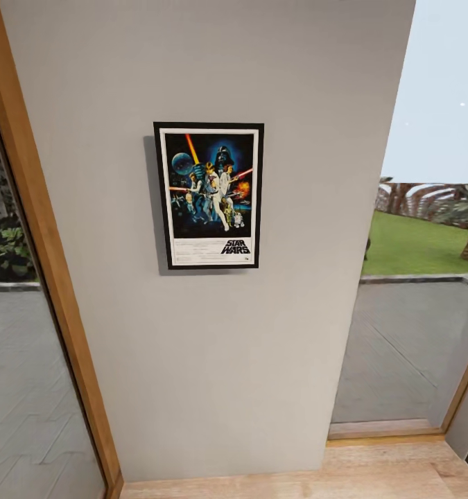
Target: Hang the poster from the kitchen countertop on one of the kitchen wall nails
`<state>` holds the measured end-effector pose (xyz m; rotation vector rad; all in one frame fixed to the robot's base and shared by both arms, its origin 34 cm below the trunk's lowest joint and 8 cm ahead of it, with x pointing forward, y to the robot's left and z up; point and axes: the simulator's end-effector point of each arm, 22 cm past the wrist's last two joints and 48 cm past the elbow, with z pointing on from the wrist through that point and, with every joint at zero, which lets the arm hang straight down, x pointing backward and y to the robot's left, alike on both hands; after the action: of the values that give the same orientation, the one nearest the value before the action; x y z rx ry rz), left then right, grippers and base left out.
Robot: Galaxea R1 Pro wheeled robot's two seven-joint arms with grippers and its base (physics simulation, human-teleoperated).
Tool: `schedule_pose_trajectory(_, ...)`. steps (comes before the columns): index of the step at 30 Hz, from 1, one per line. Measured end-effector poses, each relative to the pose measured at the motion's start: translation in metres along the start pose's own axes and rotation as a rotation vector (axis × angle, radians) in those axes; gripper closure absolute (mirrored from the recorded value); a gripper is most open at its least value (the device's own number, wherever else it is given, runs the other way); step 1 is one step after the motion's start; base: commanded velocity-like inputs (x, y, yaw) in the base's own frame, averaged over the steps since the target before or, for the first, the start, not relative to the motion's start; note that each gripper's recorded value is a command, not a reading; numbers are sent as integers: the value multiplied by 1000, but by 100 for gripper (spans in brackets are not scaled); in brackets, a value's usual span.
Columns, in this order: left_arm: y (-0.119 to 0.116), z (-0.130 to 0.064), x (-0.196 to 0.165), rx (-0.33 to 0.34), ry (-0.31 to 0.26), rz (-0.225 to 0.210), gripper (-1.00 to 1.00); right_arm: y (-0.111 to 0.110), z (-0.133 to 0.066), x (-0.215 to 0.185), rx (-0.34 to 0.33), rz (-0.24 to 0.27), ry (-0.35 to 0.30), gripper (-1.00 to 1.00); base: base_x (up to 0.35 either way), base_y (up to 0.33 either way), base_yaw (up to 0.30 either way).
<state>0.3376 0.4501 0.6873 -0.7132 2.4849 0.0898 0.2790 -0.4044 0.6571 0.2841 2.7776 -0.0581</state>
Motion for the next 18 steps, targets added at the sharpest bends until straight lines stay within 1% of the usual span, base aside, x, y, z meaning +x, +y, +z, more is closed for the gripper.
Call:
schedule_pose_trajectory(1,2,-1,3,-3,4,1,-100,-2,0,8,25,4,16,-100,0,0,0)
schedule_pose_trajectory(4,4,-2,7,-6,10,2,-100,-3,0,17,50,8,34,-100,0,0,0)
schedule_pose_trajectory(7,5,-2,9,-8,12,2,-100,4,1,22,49,12,42,-100,0,0,0)
schedule_pose_trajectory(11,5,-2,9,-8,12,2,-100,4,1,22,49,12,42,-100,0,0,0)
schedule_pose_trajectory(13,6,-2,9,-8,13,3,-100,9,1,24,46,14,45,-100,0,0,0)
schedule_pose_trajectory(14,-17,-45,-71,154,-528,-394,-100,-53,-17,-37,238,-566,-140,-100,0,0,0)
schedule_pose_trajectory(15,-101,-49,-30,290,-436,-308,-100,-159,-50,-114,450,-409,-186,-100,0,0,0)
schedule_pose_trajectory(16,-121,-17,35,229,-120,-177,-100,-219,-68,-166,452,-162,-223,-100,0,0,0)
schedule_pose_trajectory(17,-80,-8,30,150,-63,-106,-100,-234,-70,-139,436,-96,-169,-100,0,0,0)
schedule_pose_trajectory(18,-22,-5,0,69,-81,-69,-100,-197,-49,-68,368,-93,-72,-100,0,0,0)
